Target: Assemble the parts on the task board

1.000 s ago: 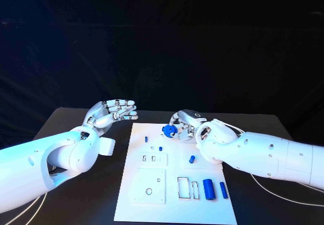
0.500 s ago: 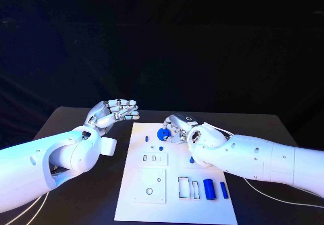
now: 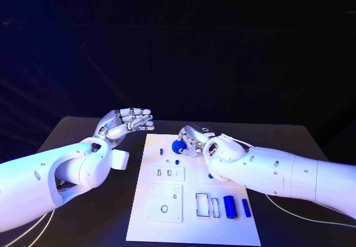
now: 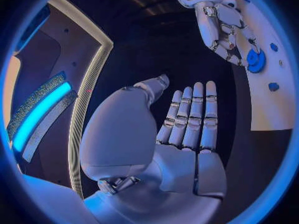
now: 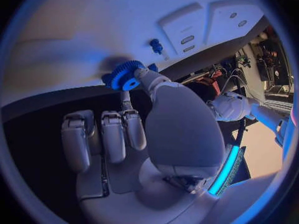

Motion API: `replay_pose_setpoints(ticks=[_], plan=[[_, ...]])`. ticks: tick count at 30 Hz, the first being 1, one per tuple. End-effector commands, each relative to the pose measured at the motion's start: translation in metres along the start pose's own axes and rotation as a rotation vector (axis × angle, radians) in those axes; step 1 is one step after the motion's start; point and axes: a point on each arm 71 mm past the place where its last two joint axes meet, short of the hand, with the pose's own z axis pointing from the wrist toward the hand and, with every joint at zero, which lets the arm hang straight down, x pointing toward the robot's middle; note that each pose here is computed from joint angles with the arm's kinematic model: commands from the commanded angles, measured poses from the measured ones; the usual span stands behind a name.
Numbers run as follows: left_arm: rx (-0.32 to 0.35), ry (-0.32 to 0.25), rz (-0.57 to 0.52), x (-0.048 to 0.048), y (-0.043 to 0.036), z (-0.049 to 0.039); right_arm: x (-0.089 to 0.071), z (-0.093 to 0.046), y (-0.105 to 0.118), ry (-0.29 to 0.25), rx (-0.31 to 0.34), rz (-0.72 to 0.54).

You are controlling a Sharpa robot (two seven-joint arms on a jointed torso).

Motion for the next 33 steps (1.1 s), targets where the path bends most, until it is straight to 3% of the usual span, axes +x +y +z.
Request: replay_pose_setpoints(ticks=[1,13,33], plan=[[0.006,0.019,-0.012,0.0029,-0.0014,0.0004,0.0018,0.0015,0.0015,0.012,-0.006,-0.017],[0.005,0.021,-0.013,0.0033,-0.0014,0.0005,0.0069,0.0081,-0.0003,0.019,0.005,-0.017],[0.002,0.02,-0.012,0.0024,-0.0012,0.0004,0.0103,0.0058,-0.0024,0.045,0.004,0.002]])
